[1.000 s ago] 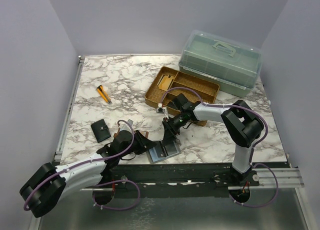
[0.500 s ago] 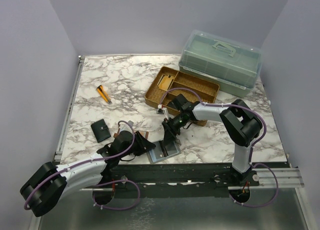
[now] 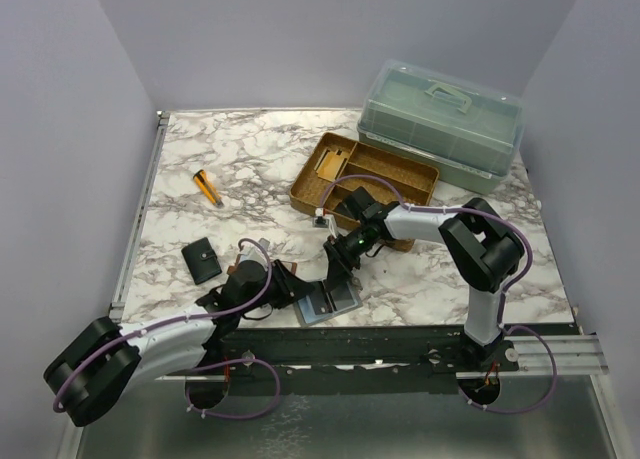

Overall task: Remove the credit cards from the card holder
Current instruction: Remove the credit card from the card holder.

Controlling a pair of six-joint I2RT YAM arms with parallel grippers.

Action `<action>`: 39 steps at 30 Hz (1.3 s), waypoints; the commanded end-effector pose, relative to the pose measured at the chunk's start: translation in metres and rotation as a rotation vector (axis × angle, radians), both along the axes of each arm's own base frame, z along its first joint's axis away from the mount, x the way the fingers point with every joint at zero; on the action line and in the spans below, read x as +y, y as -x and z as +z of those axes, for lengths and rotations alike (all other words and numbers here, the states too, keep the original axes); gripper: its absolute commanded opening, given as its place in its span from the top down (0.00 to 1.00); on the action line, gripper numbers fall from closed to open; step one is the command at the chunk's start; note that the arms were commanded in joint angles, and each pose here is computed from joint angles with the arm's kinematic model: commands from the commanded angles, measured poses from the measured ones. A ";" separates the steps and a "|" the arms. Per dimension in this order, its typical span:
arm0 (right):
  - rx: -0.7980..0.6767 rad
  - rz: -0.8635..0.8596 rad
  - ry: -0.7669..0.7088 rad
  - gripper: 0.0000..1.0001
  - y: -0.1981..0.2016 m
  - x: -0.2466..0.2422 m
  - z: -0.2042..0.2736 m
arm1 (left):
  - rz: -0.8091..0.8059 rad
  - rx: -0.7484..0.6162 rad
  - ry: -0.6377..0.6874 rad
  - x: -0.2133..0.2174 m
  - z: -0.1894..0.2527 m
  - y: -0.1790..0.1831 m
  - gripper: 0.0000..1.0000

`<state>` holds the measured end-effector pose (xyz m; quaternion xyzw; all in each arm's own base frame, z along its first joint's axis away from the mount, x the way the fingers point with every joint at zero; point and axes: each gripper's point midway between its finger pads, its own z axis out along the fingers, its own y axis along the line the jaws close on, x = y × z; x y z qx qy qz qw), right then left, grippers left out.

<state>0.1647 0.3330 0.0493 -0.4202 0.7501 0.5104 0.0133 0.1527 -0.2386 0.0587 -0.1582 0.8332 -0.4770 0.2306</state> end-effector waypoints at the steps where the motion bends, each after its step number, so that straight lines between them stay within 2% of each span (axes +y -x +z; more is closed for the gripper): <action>1: -0.006 0.007 0.025 0.45 -0.002 0.001 -0.007 | -0.001 0.052 -0.043 0.001 -0.017 0.002 0.71; 4: -0.003 0.009 0.023 0.45 -0.002 0.002 -0.007 | -0.026 0.066 -0.081 -0.002 -0.023 0.001 0.73; 5: -0.006 0.008 0.023 0.45 -0.002 0.001 -0.006 | -0.033 0.065 -0.089 -0.004 -0.024 -0.001 0.78; 7: -0.008 0.011 0.018 0.45 -0.002 0.002 -0.005 | -0.054 0.051 -0.102 -0.007 -0.023 -0.003 0.96; 8: -0.011 0.014 0.014 0.45 -0.002 0.002 -0.003 | -0.064 0.036 -0.105 -0.009 -0.021 -0.004 1.00; 15: -0.116 0.075 -0.080 0.44 -0.006 0.001 0.035 | -0.155 -0.173 -0.089 -0.009 0.006 -0.002 1.00; 23: -0.114 0.098 -0.197 0.43 -0.009 -0.012 0.067 | -0.167 -0.447 0.000 -0.008 0.053 -0.004 1.00; 29: -0.098 0.068 -0.186 0.45 -0.014 -0.012 0.064 | -0.131 -0.507 0.109 -0.009 0.079 -0.005 1.00; 39: -0.005 0.083 -0.292 0.48 -0.007 -0.008 0.086 | -0.106 -0.553 0.236 -0.012 0.109 -0.004 1.00</action>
